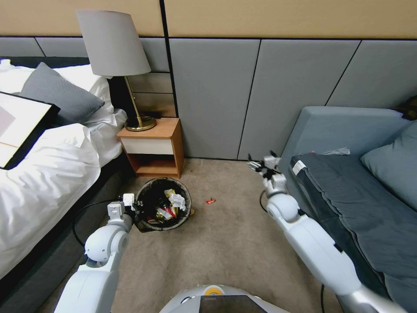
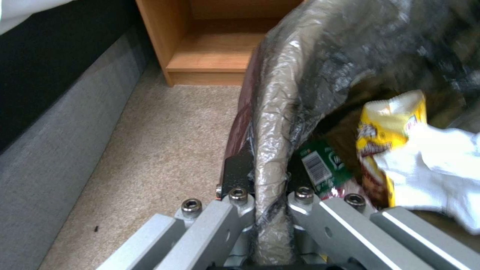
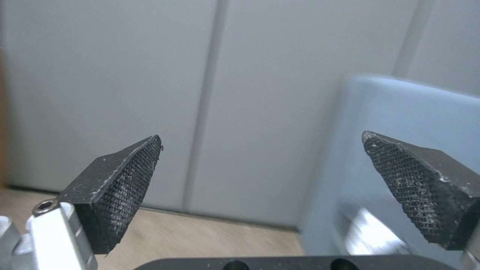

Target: Pick up the trash bin, then pick up the garbage from the floor and place it into the trash bin.

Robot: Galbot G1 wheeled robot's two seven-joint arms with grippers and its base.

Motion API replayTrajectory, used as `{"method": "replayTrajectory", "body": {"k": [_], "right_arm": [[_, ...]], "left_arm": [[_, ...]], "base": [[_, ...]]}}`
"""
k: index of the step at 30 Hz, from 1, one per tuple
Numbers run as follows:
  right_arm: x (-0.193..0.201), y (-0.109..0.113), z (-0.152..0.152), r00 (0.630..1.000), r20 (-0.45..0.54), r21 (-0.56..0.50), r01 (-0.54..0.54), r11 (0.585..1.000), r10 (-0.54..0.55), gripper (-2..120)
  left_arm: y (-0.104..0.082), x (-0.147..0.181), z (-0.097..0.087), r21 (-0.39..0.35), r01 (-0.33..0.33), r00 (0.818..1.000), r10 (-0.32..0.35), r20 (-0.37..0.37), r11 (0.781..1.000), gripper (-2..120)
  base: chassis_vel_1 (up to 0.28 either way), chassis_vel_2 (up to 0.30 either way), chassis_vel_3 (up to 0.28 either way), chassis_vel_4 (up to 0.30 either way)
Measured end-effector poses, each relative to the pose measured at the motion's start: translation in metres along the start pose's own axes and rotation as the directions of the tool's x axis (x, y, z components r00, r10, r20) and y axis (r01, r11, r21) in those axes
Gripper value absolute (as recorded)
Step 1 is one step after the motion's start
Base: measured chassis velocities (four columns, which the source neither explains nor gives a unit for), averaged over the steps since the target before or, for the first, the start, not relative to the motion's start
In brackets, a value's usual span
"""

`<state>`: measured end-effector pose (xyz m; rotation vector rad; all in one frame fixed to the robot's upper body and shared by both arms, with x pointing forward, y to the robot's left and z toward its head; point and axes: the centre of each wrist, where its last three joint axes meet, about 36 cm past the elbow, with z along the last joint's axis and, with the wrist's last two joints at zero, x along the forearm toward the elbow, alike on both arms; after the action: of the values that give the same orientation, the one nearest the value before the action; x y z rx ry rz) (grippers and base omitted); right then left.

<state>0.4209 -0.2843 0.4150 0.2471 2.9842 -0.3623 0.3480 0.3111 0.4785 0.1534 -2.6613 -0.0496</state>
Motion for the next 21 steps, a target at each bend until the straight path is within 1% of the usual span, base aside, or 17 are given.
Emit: {"method": "replayTrajectory", "body": {"k": [2,6,16,21], "right_arm": [[0.018,0.004,0.012,0.999,-0.033,-0.029,-0.039,0.999,0.038,100],[0.032,0.009,0.018,0.997,-0.046,-0.049,-0.057,0.997,0.055,100],[0.031,0.011,0.019,0.997,-0.038,-0.053,-0.065,0.996,0.063,100],[0.030,0.010,0.021,0.997,-0.040,-0.052,-0.066,0.996,0.064,100]], "left_arm": [[-0.002,0.001,0.000,-0.001,-0.008,1.000,0.008,0.003,1.000,0],[-0.004,0.003,-0.001,-0.001,-0.017,1.000,0.017,0.007,1.000,0],[-0.001,0.005,0.000,0.002,-0.012,1.000,0.012,0.004,1.000,0],[0.000,0.008,-0.004,0.011,-0.013,1.000,0.013,0.015,1.000,0]], "base": [[0.000,0.000,0.000,0.000],[0.000,0.000,0.000,0.000],[0.000,0.000,0.000,0.000],[0.000,0.000,0.000,0.000]]}}
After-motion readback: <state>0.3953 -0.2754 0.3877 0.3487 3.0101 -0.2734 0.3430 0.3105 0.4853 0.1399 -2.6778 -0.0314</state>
